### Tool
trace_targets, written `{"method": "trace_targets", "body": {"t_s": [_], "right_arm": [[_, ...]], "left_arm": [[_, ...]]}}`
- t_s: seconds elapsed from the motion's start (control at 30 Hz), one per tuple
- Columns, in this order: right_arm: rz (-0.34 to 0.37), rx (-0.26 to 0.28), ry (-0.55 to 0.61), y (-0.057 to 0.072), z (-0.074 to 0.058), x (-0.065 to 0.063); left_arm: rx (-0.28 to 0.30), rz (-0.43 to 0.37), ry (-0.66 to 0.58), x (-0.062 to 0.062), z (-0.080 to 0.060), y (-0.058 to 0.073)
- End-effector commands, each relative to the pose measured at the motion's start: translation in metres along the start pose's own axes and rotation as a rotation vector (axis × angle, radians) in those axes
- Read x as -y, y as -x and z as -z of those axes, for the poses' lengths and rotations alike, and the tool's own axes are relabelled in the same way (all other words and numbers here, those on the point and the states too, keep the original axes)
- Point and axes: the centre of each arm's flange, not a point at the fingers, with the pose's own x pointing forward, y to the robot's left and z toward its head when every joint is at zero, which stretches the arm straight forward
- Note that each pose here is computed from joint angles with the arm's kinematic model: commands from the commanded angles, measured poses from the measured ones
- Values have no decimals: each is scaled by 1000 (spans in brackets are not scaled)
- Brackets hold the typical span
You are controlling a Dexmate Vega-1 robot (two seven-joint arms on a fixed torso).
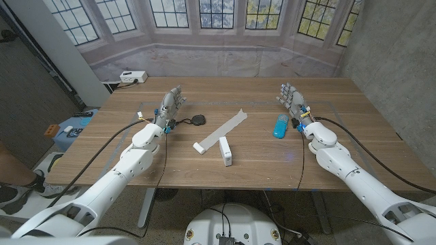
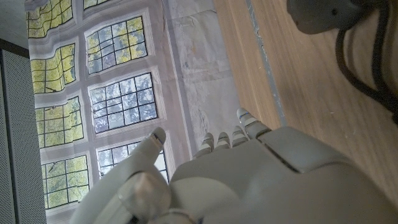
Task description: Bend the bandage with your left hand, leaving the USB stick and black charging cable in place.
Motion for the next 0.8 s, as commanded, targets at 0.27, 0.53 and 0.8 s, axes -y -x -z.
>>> {"method": "trace_targets", "body": {"t_s": [0.27,0.53,0.8], "right_arm": [[19,10,-1,3,2,5],[14,9,-1,0,3,5],[12,11,-6,-4,6,4]], "left_arm": [[-6,29,-25,7,-1,-14],[-9,40,-113,10,-8,-18],[-7,57,-170,12,-14,-20]]}}
